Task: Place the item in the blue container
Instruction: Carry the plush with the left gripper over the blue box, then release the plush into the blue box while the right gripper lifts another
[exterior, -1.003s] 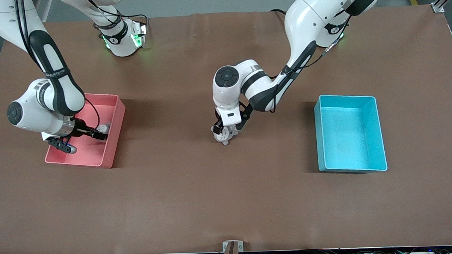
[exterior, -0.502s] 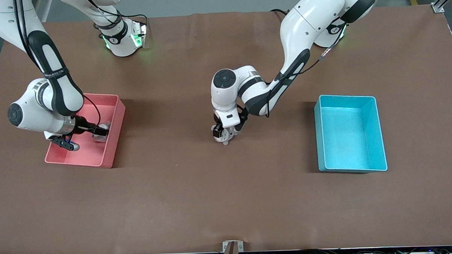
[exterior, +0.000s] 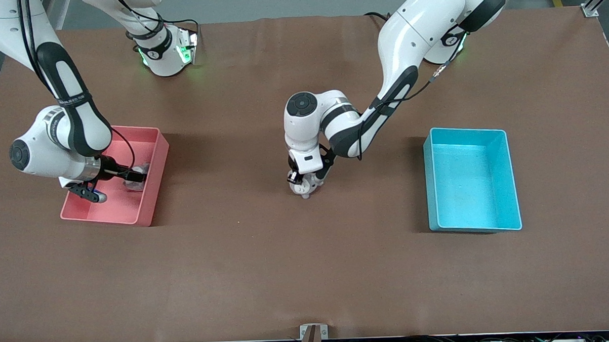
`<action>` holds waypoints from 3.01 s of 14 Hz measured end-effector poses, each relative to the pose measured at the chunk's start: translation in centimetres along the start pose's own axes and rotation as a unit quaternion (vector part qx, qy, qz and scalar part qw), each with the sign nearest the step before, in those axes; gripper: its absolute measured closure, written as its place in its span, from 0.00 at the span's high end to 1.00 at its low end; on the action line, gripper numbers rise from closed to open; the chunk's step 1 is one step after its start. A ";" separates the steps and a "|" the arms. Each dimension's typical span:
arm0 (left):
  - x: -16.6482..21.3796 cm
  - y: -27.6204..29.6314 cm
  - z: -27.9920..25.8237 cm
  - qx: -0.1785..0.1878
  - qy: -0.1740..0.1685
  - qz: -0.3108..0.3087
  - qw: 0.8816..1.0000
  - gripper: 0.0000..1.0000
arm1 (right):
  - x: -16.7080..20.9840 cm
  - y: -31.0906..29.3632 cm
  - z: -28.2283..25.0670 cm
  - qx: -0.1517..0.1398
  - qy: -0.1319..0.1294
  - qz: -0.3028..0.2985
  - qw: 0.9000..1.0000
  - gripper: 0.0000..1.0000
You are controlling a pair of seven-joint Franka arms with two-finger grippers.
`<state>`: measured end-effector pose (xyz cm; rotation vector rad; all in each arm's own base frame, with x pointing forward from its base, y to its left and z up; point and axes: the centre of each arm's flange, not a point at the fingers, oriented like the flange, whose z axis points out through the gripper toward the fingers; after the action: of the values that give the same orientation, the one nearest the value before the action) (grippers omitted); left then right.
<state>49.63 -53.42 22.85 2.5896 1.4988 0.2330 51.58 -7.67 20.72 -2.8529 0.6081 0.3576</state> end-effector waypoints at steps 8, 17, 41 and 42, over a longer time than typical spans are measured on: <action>18.8 4.1 -15.1 0.048 0.000 0.136 0.990 0.21 | 0.1 0.0 0.0 0.000 0.000 -0.002 1.000 0.51; 40.4 -2.1 -13.4 0.158 -0.056 0.298 0.940 0.21 | 1.9 -2.1 -5.4 0.015 -0.029 -0.019 0.999 0.23; 30.4 -2.1 -8.3 0.159 -0.086 0.259 0.949 1.00 | -23.7 -50.4 8.4 -0.002 0.106 0.252 0.962 0.23; 28.4 -1.7 -7.5 0.152 -0.086 0.238 0.955 1.00 | -23.5 -50.4 9.6 -0.008 0.116 0.250 0.961 0.23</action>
<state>60.59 -27.61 31.68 3.0884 0.8905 -0.1905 50.21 48.52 25.43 -2.7394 1.3828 0.0950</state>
